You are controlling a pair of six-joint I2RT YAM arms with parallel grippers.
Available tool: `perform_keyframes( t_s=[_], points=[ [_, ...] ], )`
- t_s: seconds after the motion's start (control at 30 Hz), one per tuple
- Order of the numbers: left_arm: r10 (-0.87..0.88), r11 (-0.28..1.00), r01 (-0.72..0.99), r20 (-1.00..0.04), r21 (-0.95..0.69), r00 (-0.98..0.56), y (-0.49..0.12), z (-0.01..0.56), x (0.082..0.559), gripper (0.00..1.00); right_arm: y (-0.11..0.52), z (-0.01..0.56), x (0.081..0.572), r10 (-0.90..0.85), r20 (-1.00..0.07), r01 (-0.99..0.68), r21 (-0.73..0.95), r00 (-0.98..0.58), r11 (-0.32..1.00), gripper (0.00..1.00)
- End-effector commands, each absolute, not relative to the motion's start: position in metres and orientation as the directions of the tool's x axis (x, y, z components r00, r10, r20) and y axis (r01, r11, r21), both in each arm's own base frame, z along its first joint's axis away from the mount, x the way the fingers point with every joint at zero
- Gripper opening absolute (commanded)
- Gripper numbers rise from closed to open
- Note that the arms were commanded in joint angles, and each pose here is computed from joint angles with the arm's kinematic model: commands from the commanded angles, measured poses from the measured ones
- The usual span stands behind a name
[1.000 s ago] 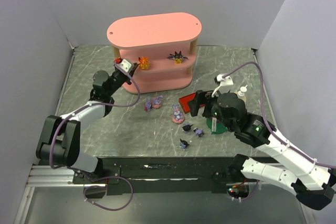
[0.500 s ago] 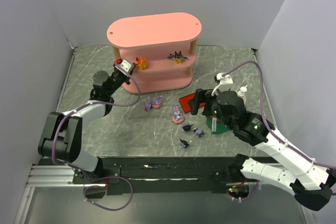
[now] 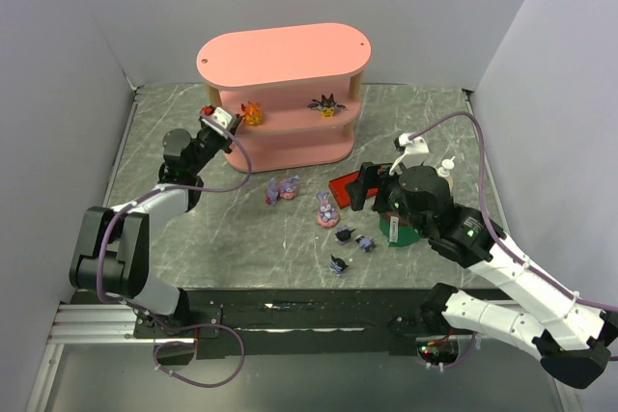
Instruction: Place and organize the plastic toys onto the shelf
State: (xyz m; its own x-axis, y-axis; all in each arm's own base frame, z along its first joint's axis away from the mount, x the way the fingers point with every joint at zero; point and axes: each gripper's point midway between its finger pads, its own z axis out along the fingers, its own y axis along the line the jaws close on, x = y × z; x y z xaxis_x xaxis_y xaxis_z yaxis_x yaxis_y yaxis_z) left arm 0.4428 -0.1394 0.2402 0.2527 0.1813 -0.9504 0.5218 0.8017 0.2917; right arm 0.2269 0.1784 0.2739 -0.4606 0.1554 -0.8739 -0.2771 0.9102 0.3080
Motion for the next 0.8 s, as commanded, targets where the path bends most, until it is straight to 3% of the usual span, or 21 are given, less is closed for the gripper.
perform_keyframes(
  t_s=[0.0, 0.5, 0.77],
  points=[
    [0.155, 0.781, 0.54, -0.936, 0.312, 0.316, -0.144, 0.257, 0.441, 0.11, 0.179, 0.28, 0.231, 0.183, -0.877, -0.274, 0.327, -0.444, 0.905, 0.99],
    [0.134, 0.799, 0.526, -0.94, 0.29, 0.314, -0.139, 0.255, 0.443, 0.3, 0.179, 0.279, 0.231, 0.192, -0.874, -0.273, 0.337, -0.446, 0.901, 0.99],
    [0.14, 0.826, 0.487, -0.94, 0.285, 0.311, -0.13, 0.26, 0.44, 0.48, 0.18, 0.276, 0.231, 0.187, -0.869, -0.268, 0.335, -0.458, 0.903, 0.99]
  ],
)
